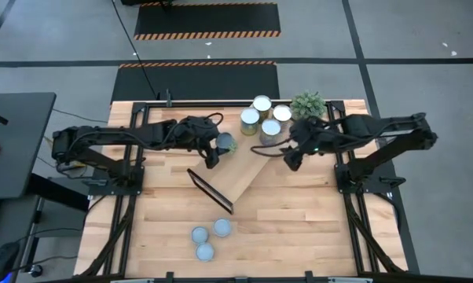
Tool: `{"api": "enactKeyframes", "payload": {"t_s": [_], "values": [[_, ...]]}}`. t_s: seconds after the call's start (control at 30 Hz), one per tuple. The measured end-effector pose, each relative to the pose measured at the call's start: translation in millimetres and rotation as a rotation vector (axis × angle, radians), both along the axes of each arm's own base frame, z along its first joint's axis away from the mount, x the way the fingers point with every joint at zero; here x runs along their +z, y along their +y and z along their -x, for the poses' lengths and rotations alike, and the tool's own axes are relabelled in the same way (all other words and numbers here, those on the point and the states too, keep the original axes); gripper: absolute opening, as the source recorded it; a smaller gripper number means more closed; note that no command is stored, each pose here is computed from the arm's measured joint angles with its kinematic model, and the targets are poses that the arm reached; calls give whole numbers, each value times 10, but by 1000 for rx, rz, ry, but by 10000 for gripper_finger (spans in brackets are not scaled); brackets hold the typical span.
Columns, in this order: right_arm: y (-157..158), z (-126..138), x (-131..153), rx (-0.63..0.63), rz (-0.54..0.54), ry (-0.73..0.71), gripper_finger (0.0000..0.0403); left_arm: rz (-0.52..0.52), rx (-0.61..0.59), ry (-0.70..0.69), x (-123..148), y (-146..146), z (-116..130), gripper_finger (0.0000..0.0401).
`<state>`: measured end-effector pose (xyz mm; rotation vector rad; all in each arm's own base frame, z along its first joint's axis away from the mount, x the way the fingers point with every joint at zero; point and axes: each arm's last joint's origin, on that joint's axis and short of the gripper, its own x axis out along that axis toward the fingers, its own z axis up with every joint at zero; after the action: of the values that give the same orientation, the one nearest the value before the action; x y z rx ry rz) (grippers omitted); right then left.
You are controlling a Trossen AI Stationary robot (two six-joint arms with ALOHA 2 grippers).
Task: Pick and place cans onto a shelf
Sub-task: Put the canned green peas on the shelf
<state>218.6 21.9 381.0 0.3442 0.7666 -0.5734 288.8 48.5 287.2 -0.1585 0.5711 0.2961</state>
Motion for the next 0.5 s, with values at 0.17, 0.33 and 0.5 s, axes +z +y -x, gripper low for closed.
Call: {"api": "enactKeyframes", "payload": {"t_s": [0.17, 0.33, 0.5], "values": [[-7, 76, 53, -19, 2, -33, 297, 1, 20, -12, -10, 13, -57, 279], [-5, 61, 34, -13, 14, -15, 297, 8, 15, -5, 70, 32, -187, 279], [-12, 46, 33, -22, 38, -18, 297, 38, -12, 67, 91, 51, -369, 279]]}}
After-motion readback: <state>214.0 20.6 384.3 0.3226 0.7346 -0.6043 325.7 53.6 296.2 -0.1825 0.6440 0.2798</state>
